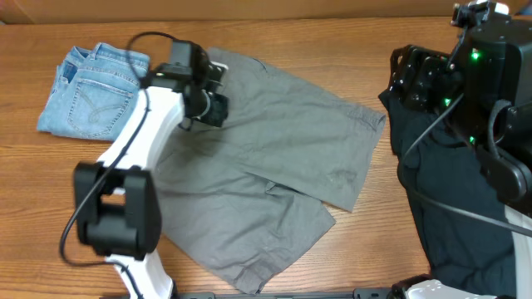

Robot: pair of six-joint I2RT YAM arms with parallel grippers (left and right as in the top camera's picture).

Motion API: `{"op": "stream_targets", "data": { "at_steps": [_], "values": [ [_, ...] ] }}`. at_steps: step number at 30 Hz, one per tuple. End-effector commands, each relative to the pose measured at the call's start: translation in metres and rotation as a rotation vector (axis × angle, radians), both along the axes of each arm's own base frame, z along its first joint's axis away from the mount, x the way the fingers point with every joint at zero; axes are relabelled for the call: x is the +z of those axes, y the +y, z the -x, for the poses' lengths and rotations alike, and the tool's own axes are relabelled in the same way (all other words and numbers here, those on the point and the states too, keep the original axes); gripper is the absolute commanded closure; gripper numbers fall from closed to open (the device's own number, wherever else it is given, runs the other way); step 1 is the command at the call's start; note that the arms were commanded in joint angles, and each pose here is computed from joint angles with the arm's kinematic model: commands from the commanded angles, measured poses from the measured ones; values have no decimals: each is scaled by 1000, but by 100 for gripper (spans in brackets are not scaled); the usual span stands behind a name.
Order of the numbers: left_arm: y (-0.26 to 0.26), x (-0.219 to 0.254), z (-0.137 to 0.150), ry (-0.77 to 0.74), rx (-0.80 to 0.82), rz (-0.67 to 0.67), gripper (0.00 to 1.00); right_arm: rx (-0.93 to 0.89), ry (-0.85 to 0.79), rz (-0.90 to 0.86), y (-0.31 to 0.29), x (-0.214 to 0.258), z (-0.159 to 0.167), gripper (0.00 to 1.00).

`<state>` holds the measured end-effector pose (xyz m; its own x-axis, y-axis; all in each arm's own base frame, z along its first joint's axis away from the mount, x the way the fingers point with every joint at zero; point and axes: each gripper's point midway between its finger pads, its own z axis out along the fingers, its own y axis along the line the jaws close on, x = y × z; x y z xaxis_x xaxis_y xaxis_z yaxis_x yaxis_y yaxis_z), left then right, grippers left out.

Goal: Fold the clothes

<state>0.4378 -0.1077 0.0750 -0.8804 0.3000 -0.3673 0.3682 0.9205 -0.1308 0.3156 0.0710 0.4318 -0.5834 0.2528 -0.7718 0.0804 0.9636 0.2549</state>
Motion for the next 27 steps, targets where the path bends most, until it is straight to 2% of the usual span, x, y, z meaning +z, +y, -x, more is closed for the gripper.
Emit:
{"op": "stream_targets", "data": {
  "at_steps": [1,3,5,6,8,9,11,12,14,16,19,21,25,27],
  "values": [
    [-4,-25,-10,-7,-49,-54,60,-16,8,-30,-2,1,5,26],
    [12,-46,-19,-8,-13,-144,67,-5,21,-40,1,-2,7,26],
    [23,-61,-20,13,8,-177,72,-7,27,-42,0,-3,8,26],
    [30,-72,-19,36,19,-190,76,-13,31,-47,0,-4,8,26],
    [41,-91,-15,82,41,-195,93,-17,42,-49,0,-6,8,26],
    [49,-100,-13,106,64,-195,96,-17,48,-47,0,-7,8,26],
    [62,-106,-13,125,114,-193,96,-17,58,-44,0,-10,8,26],
    [77,-107,-14,131,186,-208,96,-17,70,-40,1,-13,7,26],
    [126,-104,-16,133,443,-258,96,-24,108,-35,2,-23,3,26],
    [151,-100,-15,151,561,-196,96,-37,178,-26,4,-41,-3,26],
    [164,-85,-19,184,602,-18,96,-59,316,-12,11,-81,-20,25],
    [168,-64,-27,171,584,49,96,-37,412,-10,23,-111,-35,25],
    [164,-2,-45,81,536,86,93,32,589,-2,44,-167,-54,25],
    [163,31,-50,26,530,92,85,106,682,0,57,-198,-60,26]
  ]
}}
